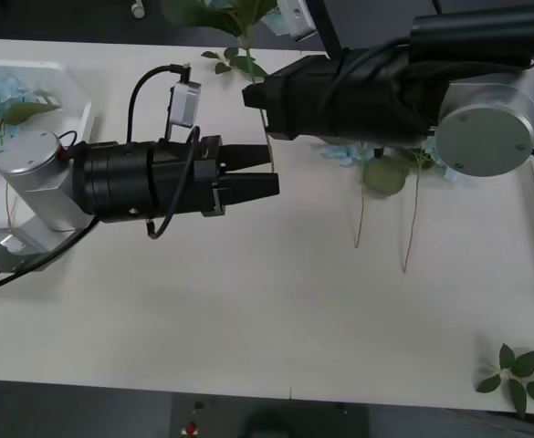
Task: Put the red flowers into the right box and the blue flowers into the left box
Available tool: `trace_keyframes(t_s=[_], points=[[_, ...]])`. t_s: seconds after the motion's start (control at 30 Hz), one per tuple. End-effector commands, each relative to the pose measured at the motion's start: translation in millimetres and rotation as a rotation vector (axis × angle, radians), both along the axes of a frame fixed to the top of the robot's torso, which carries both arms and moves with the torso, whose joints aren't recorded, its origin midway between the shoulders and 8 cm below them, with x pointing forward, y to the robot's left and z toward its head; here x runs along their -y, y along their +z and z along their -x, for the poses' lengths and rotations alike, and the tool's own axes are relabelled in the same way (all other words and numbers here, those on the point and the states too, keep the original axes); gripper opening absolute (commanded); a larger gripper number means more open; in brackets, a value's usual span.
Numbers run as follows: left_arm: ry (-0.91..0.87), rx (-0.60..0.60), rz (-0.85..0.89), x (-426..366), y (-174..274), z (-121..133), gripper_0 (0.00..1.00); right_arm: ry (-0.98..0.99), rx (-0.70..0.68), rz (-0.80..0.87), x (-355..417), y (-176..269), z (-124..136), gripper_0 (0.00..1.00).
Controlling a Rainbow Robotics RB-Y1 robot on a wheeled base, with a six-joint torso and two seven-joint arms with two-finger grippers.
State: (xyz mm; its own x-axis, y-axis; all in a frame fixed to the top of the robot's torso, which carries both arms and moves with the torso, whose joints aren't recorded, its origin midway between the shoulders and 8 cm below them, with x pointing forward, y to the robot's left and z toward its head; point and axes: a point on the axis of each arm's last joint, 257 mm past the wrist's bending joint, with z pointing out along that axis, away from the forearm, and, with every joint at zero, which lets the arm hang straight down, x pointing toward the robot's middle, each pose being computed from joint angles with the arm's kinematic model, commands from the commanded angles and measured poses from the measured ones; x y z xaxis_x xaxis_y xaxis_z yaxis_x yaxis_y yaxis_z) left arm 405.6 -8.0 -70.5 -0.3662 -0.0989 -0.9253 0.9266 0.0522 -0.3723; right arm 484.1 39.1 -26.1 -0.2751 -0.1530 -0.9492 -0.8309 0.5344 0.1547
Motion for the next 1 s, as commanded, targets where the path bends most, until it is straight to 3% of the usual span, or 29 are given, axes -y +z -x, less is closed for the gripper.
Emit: trace_keyframes(t_s=[0.03,0.73,0.77,0.8,0.87,0.93,1.0], points=[[-0.007,-0.026,0.043,4.7,13.8,1.5,1.0,0.025,0.026,-0.048,-25.1,29.6,1.2,0.0],[0.131,0.008,-0.056,-51.3,10.3,-34.6,0.99,0.051,-0.003,-0.077,-38.7,33.5,12.0,0.0],[0.134,0.006,-0.055,-50.8,9.9,-35.3,0.91,0.05,-0.004,-0.076,-38.2,33.2,11.7,0.0],[0.137,0.006,-0.053,-51.1,10.8,-36.0,0.75,0.051,-0.005,-0.077,-38.4,32.8,11.9,0.0],[0.146,0.005,-0.053,-51.5,10.3,-38.4,0.2,0.051,-0.005,-0.077,-38.4,32.8,11.9,0.0],[0.151,0.006,-0.054,-51.7,10.1,-39.5,0.06,0.05,-0.006,-0.076,-37.9,32.7,11.7,0.0],[0.151,0.003,-0.055,-51.3,9.0,-39.3,0.04,0.052,-0.005,-0.077,-38.7,33.5,12.1,0.0]])
